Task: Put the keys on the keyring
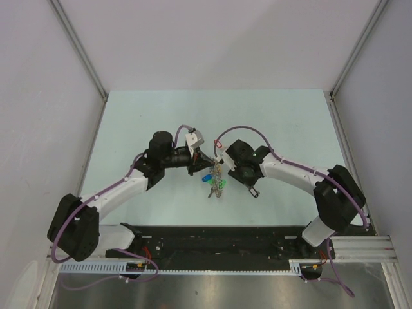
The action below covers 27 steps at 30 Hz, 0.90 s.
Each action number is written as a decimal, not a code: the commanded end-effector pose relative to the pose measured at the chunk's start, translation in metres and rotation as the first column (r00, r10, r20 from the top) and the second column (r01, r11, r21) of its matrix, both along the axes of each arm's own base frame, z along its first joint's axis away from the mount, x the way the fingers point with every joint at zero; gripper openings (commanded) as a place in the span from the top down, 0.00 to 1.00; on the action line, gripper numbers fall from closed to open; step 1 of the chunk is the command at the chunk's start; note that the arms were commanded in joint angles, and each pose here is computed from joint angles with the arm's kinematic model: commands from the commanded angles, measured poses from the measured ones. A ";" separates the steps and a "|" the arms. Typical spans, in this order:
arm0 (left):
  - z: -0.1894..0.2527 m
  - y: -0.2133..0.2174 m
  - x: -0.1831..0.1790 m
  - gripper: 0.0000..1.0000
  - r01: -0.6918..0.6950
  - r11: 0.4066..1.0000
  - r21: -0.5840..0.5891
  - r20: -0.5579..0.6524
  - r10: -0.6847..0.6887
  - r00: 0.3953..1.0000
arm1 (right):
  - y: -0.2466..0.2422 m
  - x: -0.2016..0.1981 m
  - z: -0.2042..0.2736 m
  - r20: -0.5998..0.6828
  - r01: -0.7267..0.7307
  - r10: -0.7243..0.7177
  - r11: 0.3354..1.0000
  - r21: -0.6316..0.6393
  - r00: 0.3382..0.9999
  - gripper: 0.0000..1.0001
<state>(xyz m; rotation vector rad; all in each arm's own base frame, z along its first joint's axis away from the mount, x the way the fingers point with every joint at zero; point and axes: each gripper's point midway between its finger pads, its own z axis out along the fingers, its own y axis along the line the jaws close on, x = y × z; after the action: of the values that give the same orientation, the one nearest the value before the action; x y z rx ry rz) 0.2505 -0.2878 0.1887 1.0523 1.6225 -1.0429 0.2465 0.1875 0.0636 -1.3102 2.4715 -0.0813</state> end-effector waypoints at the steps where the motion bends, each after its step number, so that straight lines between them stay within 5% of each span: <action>1: 0.041 -0.001 0.004 0.99 0.013 0.998 -0.064 0.140 -0.004 0.990 | 0.007 -0.002 -0.004 -0.003 -0.093 0.093 0.995 -0.021 0.996 0.62; 11: 0.027 0.020 -0.004 1.00 -0.031 1.000 0.004 0.238 0.029 0.971 | 0.009 -0.010 -0.023 -0.065 -0.124 0.121 0.991 -0.040 0.990 0.63; 27: 0.027 0.016 -0.004 1.00 -0.017 1.000 0.001 0.218 0.016 0.976 | 0.009 -0.009 -0.037 -0.088 -0.121 0.116 0.991 -0.053 0.989 0.72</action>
<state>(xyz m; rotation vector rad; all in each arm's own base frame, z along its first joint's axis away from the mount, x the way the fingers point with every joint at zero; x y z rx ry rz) 0.2414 -0.2687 0.1955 1.1022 1.5416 -0.9026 0.2356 0.1935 0.0319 -1.4945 2.4793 -0.0771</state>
